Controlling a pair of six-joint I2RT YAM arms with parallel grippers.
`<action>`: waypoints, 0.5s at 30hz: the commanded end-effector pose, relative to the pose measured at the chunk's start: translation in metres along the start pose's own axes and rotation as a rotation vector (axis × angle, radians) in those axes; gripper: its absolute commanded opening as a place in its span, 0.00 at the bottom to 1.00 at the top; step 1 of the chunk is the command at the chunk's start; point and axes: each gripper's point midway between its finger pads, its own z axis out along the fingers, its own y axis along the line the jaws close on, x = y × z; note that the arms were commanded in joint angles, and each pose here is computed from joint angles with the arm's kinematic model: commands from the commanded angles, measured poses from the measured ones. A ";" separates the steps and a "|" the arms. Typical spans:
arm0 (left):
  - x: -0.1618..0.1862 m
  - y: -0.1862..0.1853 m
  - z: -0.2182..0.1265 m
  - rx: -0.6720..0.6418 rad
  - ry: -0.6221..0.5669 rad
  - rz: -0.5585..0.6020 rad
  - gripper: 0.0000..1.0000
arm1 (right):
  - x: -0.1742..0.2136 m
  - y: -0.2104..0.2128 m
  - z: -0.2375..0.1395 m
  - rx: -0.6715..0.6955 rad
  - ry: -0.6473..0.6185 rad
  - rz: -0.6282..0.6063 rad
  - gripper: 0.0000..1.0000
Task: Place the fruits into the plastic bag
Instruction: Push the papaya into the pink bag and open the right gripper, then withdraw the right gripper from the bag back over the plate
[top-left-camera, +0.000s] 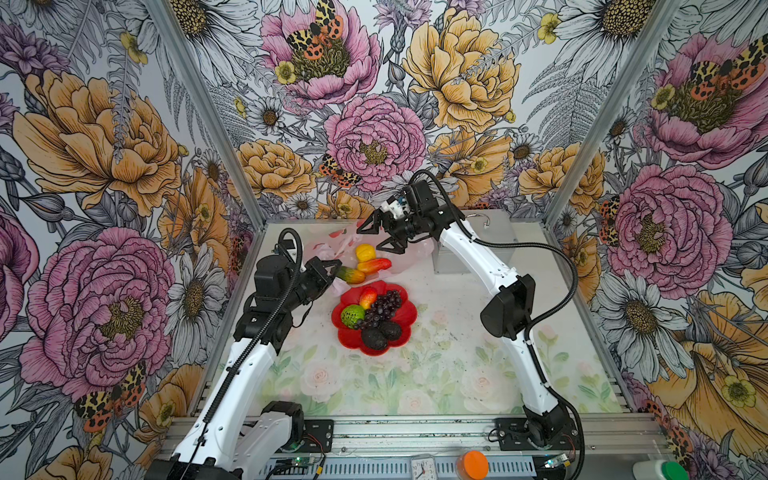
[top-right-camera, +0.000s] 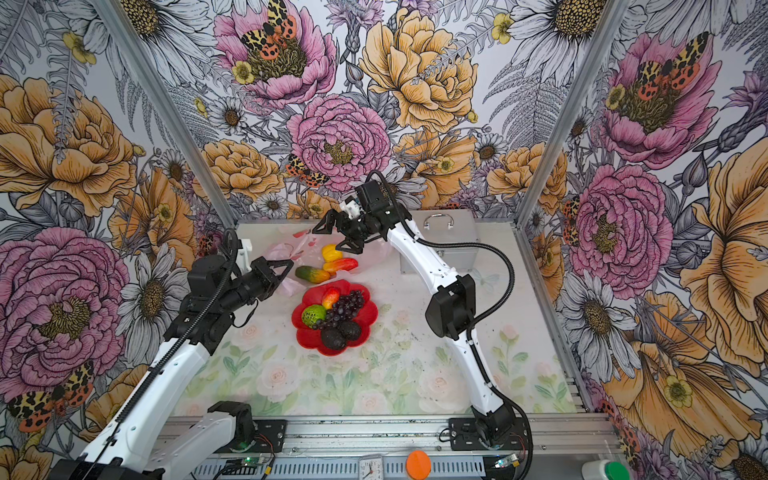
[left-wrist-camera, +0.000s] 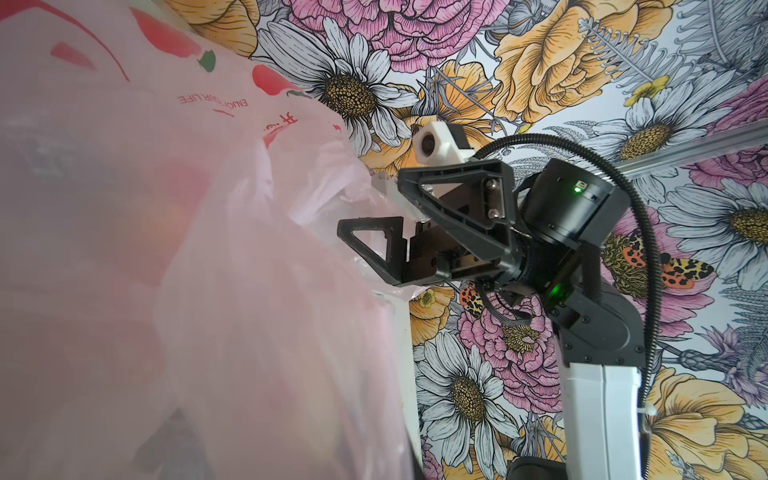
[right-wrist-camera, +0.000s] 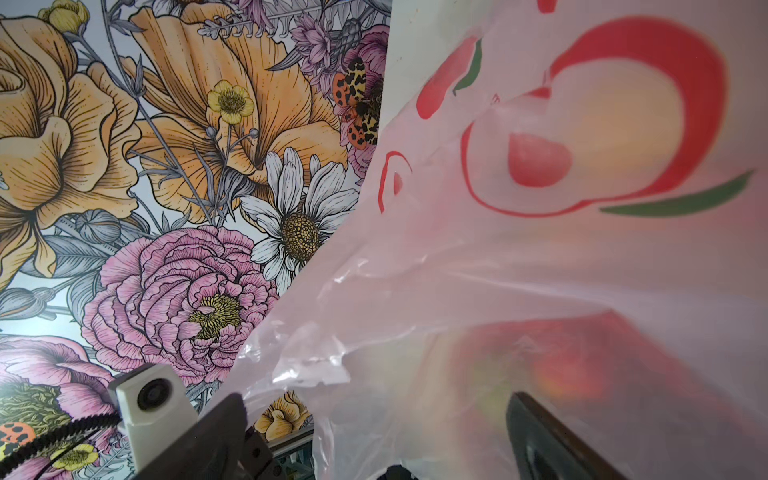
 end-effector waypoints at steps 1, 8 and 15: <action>-0.005 -0.003 0.000 0.025 -0.015 -0.006 0.00 | 0.004 0.039 -0.036 -0.022 -0.064 -0.188 0.99; -0.007 -0.004 0.002 0.027 -0.019 -0.009 0.00 | 0.010 0.037 -0.064 0.124 -0.154 -0.395 1.00; -0.006 -0.001 0.001 0.020 -0.016 -0.010 0.00 | 0.032 0.036 -0.088 0.527 -0.256 -0.857 0.99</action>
